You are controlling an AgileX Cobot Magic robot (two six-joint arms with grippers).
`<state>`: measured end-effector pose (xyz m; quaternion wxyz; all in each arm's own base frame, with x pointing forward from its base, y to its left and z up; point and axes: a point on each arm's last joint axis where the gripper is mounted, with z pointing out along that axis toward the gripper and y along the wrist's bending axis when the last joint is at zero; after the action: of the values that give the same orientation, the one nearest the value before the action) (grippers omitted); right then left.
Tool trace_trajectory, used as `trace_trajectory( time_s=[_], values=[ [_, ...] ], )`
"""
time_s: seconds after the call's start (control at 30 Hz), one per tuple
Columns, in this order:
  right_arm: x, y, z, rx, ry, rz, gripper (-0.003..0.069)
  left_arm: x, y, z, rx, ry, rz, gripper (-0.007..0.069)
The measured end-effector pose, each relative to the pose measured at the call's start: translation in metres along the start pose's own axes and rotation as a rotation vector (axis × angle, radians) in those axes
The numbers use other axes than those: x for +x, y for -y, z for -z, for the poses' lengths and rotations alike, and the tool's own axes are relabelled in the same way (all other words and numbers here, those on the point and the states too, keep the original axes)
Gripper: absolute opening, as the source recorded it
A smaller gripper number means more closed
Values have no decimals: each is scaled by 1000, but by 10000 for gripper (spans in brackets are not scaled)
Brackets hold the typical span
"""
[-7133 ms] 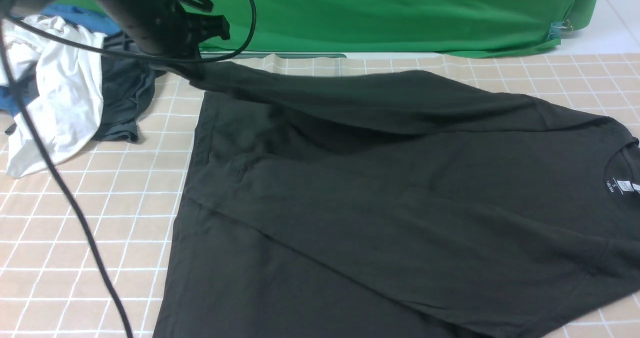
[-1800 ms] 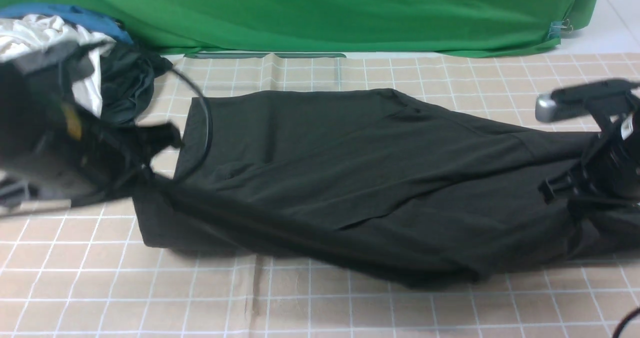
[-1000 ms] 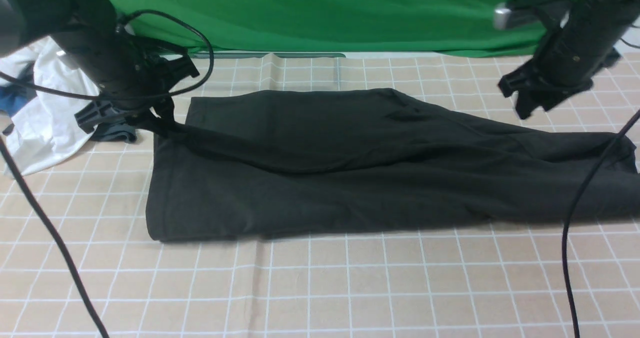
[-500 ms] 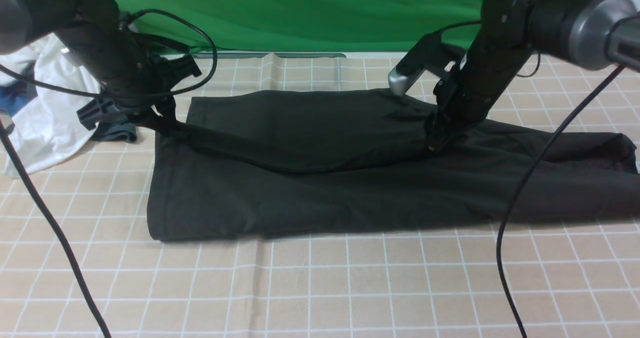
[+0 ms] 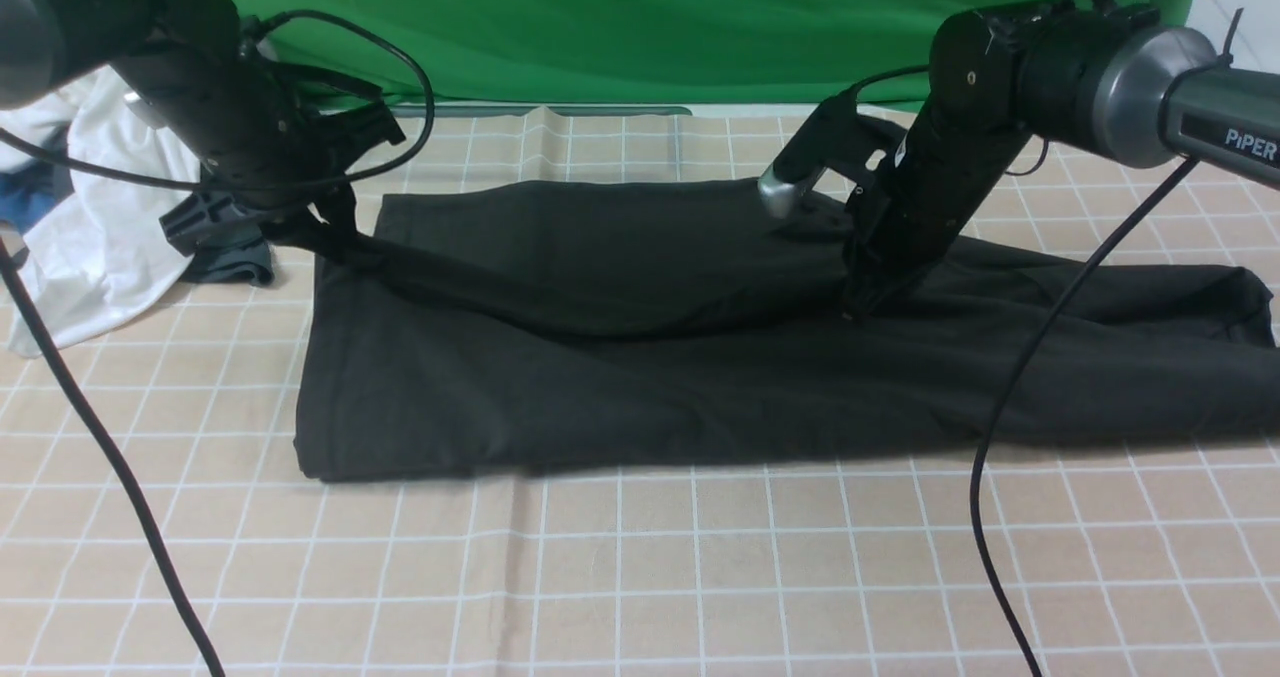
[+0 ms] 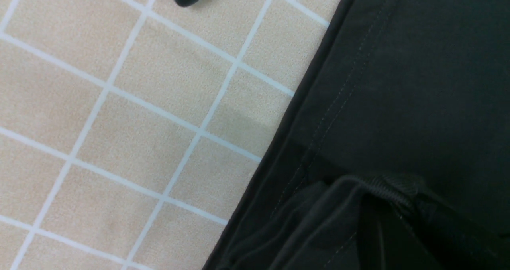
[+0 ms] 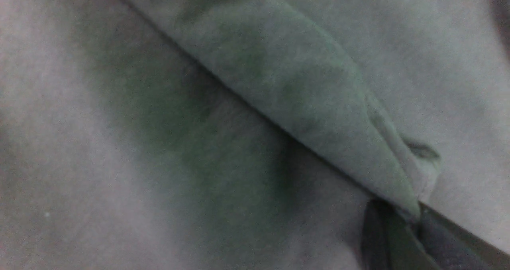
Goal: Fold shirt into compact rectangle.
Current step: 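Fold the black garment in half by bringing its near edge over to the far edge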
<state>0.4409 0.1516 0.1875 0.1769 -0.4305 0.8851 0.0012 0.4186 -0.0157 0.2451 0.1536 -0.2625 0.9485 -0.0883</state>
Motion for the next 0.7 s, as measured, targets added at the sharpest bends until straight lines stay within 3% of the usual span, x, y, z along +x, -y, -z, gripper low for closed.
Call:
trace_trajectory(
  time_s=[0.4, 0.7],
  values=[
    [-20, 40, 39, 125, 158, -83, 51, -27, 16, 30, 89, 132, 95, 31],
    [-29, 49, 22, 200, 264, -91, 51, -43, 20, -4, 125, 195, 111, 31]
  ],
)
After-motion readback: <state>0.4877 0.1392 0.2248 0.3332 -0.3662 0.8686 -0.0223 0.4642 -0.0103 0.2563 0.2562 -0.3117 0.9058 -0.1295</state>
